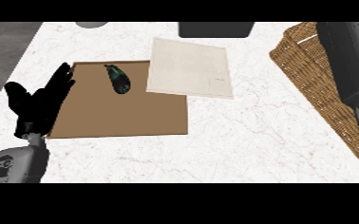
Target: Pick the squash from the placemat and place it in the basket
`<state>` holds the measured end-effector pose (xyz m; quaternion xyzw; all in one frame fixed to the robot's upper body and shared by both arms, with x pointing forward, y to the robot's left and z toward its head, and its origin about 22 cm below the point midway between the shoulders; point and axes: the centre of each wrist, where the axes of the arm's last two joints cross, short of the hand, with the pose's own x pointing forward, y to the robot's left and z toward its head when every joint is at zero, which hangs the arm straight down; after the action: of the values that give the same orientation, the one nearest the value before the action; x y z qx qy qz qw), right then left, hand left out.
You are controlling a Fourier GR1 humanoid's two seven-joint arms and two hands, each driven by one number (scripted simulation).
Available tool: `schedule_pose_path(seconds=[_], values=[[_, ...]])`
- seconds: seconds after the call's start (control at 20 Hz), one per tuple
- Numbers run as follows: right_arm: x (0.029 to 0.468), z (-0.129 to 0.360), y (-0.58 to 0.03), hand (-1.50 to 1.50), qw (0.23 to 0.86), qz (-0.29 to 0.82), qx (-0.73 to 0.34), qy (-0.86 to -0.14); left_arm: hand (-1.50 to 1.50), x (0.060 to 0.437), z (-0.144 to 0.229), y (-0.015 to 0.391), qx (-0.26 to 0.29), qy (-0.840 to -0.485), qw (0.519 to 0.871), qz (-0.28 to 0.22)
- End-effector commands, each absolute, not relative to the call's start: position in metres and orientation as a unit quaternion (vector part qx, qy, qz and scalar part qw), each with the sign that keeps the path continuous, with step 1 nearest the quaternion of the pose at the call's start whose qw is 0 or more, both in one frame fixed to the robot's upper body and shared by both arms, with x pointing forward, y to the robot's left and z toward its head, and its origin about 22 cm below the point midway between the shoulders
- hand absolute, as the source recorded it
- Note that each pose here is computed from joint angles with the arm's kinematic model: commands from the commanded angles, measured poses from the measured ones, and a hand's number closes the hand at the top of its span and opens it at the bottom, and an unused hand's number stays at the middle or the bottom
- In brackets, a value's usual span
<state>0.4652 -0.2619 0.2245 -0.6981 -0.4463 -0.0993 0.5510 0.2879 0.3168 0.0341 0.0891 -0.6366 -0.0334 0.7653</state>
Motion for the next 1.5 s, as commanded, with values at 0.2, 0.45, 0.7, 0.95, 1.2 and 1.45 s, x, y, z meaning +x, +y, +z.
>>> schedule_pose_path(seconds=[0.2,0.45,0.7,0.95,1.2,1.45], values=[[0.444,0.189,-0.298,1.5,0.559,-0.134,-0.687,-0.444,0.0,0.286,0.035,0.324,0.088,-0.639,0.763,-0.036],[0.436,0.154,-0.335,-1.5,0.548,-0.225,-0.702,-0.396,0.0,0.302,0.05,0.308,0.084,-0.64,0.763,-0.04],[0.427,0.15,-0.352,-1.5,0.559,-0.183,-0.699,-0.408,0.0,0.298,0.036,0.321,0.094,-0.633,0.768,-0.033],[0.429,0.146,-0.341,-1.5,0.533,-0.189,-0.686,-0.458,0.0,0.3,0.044,0.319,0.09,-0.637,0.765,-0.036],[0.418,0.178,-0.36,-1.5,0.476,-0.328,-0.661,-0.479,0.0,0.29,0.032,0.315,0.083,-0.628,0.773,-0.025],[0.386,0.186,-0.394,-1.5,0.437,-0.406,-0.641,-0.483,0.0,0.286,0.036,0.317,0.101,-0.629,0.771,-0.022]])
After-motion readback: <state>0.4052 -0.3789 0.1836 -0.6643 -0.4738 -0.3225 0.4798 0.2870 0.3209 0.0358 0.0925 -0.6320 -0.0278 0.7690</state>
